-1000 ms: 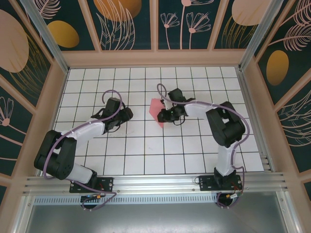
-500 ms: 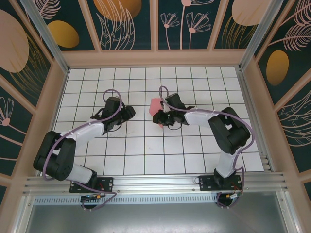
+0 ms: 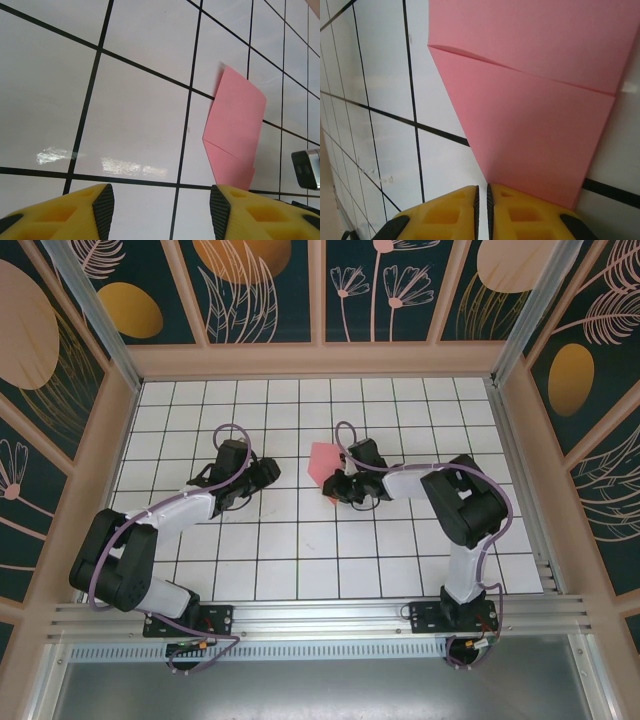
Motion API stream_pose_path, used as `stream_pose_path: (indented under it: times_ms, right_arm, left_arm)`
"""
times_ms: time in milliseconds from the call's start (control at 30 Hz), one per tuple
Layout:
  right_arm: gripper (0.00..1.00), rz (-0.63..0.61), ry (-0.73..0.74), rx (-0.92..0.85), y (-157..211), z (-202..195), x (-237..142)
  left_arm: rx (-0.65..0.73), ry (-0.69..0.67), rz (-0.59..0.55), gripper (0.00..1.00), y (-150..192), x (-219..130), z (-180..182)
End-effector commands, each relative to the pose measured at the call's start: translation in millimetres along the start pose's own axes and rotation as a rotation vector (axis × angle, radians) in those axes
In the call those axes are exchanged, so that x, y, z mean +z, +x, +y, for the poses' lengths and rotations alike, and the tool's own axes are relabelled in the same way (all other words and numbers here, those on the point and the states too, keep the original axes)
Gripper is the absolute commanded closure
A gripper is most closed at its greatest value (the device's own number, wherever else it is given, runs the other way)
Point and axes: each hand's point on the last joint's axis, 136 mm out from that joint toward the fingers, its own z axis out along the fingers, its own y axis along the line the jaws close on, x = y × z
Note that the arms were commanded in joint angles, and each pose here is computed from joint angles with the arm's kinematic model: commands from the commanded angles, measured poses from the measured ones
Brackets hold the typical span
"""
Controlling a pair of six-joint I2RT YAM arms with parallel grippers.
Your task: Fold a paper plane with a square sheet of paper (pick it up from the middle)
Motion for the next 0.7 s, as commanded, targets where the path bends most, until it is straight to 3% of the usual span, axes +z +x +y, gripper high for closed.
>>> stream_pose_path:
  times_ms: [0,233,433,667]
  right_arm:
    - [0.84,0.111,0.059,-0.027,32,-33,6]
    - [0.84,0.254,0.009,-0.175,72,-36,-10]
    - [0.82,0.068,-0.016,-0.239,32,7,-41]
    - [0.81,-0.14,0.162,0.019,-11,-12,-47]
  left_arm:
    - [-0.005,0.04,0.005,0.45,0,1,-5]
    - [0.027,0.195,0.052,0.54,8,1,-33]
    - [0.003,0.217,0.066,0.58,10,5,-36]
    - [-0.054,0.211,0.078,0.56,19,9,-32]
